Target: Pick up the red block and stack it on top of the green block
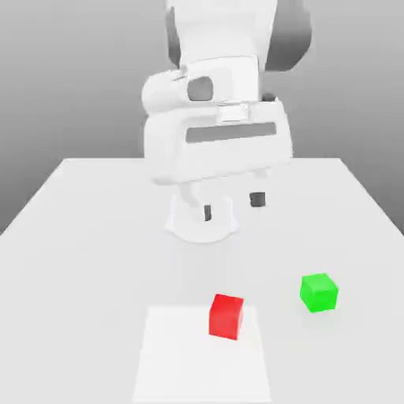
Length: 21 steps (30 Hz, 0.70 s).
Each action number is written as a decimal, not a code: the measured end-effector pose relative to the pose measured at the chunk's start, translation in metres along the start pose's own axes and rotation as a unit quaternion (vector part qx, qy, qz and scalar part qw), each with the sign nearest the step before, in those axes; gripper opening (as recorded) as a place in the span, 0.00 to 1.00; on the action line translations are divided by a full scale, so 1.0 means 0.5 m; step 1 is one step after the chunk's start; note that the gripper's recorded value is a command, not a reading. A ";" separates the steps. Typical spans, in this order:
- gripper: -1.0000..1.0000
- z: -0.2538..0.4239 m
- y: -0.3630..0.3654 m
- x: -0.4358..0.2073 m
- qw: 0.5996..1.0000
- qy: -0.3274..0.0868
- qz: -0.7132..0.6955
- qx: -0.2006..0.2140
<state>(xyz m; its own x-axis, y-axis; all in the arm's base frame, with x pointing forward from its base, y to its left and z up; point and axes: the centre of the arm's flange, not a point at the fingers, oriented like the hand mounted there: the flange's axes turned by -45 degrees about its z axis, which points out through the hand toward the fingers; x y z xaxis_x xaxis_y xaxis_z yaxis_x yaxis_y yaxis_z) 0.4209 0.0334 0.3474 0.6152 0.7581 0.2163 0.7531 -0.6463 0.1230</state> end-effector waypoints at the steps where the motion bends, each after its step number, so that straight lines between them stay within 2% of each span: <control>1: 0.50 0.035 -0.016 -0.011 1.000 -0.012 -0.025 0.010; 8: 0.50 0.227 -0.134 -0.116 0.974 -0.087 -0.194 0.076; 17: 0.50 0.349 -0.156 -0.150 0.970 -0.093 -0.210 0.082; 18: 0.00 0.360 -0.159 -0.154 0.970 -0.093 -0.209 0.083; 21: 0.00 0.360 -0.160 -0.155 0.970 -0.094 -0.209 0.083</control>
<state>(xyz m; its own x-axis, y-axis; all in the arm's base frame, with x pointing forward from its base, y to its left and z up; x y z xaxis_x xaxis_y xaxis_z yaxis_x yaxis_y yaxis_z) 0.3552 0.0421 0.1463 0.2678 0.9635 -0.0003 0.9635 -0.2678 0.0008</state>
